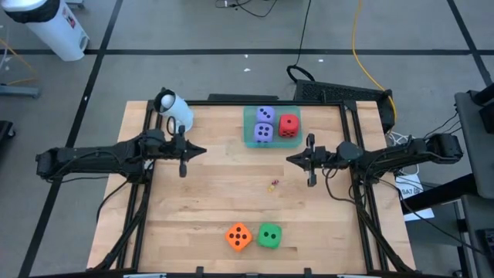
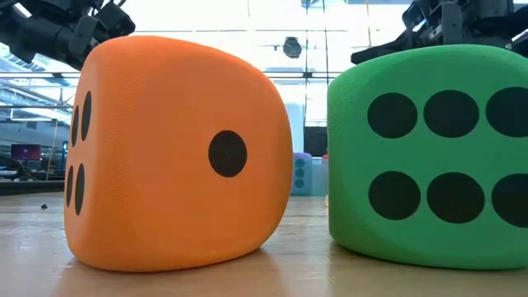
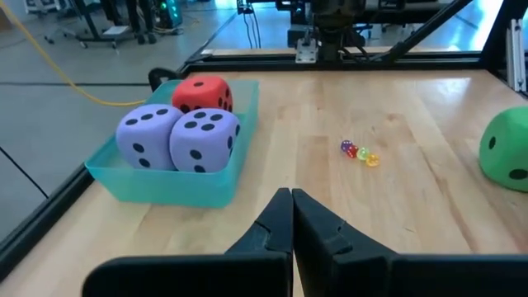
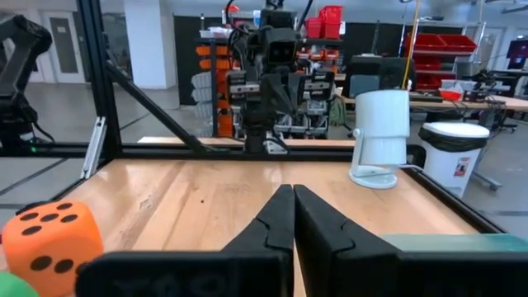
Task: Pick & Place Dice
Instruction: Put the large green die into the bin
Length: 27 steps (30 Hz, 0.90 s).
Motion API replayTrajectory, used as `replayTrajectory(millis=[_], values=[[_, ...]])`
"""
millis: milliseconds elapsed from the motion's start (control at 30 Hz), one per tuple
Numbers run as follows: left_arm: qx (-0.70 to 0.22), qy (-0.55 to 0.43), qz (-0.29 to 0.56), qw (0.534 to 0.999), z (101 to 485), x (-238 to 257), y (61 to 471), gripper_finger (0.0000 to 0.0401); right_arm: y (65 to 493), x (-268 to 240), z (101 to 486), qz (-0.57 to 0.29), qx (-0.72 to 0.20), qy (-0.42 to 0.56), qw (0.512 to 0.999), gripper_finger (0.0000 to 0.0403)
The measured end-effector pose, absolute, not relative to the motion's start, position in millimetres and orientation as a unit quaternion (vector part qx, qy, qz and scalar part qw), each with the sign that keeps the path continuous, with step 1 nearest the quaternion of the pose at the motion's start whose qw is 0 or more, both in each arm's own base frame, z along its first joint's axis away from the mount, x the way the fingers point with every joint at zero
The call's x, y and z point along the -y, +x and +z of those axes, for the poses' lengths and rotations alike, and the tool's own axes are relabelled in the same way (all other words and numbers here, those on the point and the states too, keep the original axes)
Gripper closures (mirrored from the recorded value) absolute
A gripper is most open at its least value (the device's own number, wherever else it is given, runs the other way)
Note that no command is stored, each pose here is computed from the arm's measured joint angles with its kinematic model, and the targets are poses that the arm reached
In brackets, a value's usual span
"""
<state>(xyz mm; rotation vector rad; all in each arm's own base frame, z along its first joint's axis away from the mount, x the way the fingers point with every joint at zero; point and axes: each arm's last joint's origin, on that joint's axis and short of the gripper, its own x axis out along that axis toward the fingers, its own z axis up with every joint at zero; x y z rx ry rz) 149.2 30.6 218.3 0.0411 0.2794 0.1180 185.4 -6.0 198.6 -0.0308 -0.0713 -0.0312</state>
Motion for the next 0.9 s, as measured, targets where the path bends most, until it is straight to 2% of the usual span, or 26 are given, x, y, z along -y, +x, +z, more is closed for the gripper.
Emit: replayTrajectory(millis=[333, 533, 733, 900], values=[[-0.145, 0.023, 0.062, 0.987, 217.2, -30.8, 148.9, 0.0386, 185.5, 6.1, 198.4, -0.018, 0.034, -0.046, 0.998, 0.0403], [-0.154, 0.013, 0.064, 0.986, 215.5, -30.7, 148.4, 0.0391, 185.5, 5.8, 198.4, -0.017, 0.034, -0.045, 0.998, 0.0403], [-0.154, 0.025, 0.063, 0.986, 215.6, -30.8, 148.4, 0.0398, 185.4, 6.2, 199.3, -0.019, 0.040, -0.006, 0.999, 0.0403], [-0.155, 0.025, 0.072, 0.985, 215.5, -31.3, 148.3, 0.0384, 191.2, 1.3, 211.8, -0.008, 0.053, 0.026, 0.998, 0.0403]])
